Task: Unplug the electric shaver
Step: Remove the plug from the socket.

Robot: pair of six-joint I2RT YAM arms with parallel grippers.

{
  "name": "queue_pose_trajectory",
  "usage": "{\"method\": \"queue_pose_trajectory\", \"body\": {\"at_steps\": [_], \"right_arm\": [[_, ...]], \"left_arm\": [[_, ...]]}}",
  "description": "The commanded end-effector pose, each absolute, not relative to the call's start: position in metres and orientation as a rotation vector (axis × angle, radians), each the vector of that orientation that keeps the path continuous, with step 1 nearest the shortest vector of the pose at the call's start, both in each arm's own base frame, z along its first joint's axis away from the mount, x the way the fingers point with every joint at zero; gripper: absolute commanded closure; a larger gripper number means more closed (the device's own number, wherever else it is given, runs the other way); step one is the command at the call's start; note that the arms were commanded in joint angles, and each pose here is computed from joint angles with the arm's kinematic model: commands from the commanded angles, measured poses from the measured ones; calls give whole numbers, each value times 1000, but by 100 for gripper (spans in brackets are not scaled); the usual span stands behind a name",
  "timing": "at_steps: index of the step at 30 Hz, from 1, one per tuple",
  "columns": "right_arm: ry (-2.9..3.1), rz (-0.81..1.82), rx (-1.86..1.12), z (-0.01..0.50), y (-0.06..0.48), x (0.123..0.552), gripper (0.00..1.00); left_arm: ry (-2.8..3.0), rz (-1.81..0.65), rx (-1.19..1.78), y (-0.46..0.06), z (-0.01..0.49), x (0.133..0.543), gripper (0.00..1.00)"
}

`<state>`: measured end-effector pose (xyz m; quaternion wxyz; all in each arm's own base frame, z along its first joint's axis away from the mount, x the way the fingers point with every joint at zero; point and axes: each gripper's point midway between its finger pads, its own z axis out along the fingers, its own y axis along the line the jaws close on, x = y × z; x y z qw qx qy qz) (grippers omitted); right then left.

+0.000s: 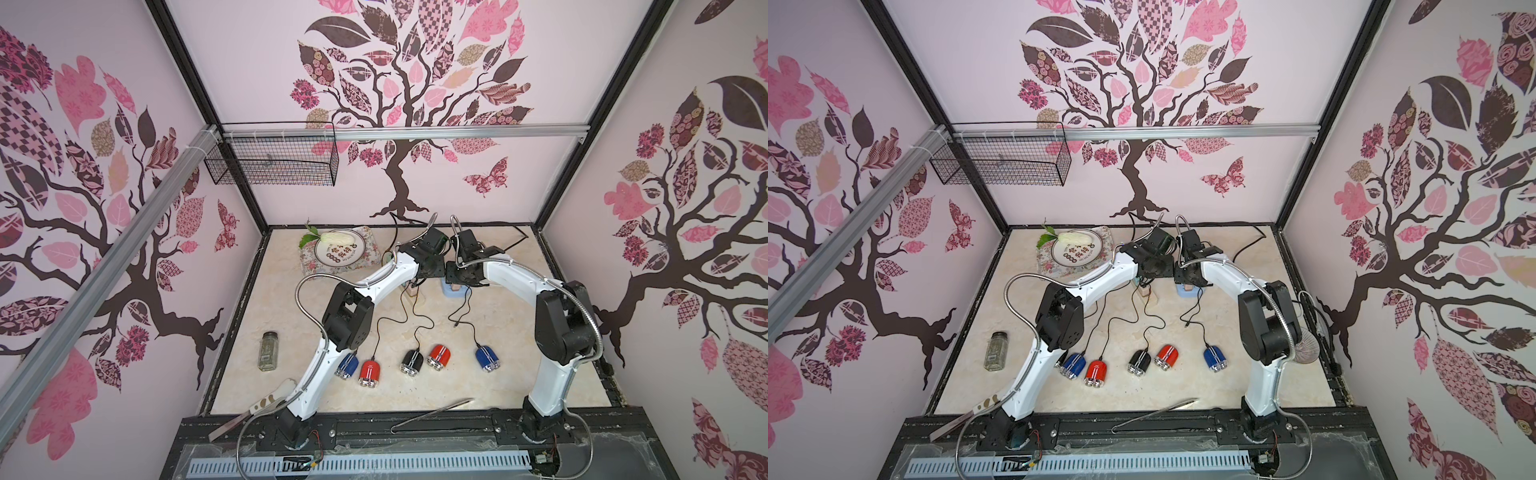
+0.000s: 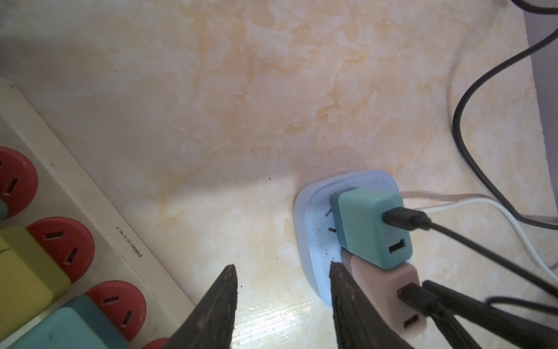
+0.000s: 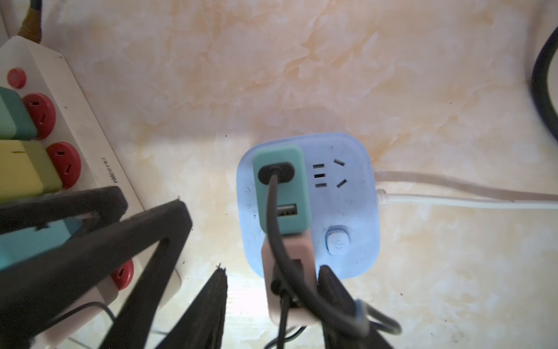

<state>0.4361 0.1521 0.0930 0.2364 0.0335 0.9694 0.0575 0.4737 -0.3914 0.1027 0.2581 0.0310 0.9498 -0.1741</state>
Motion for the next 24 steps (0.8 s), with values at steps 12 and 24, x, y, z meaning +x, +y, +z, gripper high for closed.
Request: {"method": "queue_pose_trajectory", "body": {"at_steps": [12, 24], "right_arm": [[2651, 103, 47, 84, 158, 454, 57], [2681, 61, 52, 73, 152, 448, 69]], "left_arm": [[2527, -643, -8, -392, 132, 488, 49], [2524, -695, 5, -405, 134, 487, 49]]}}
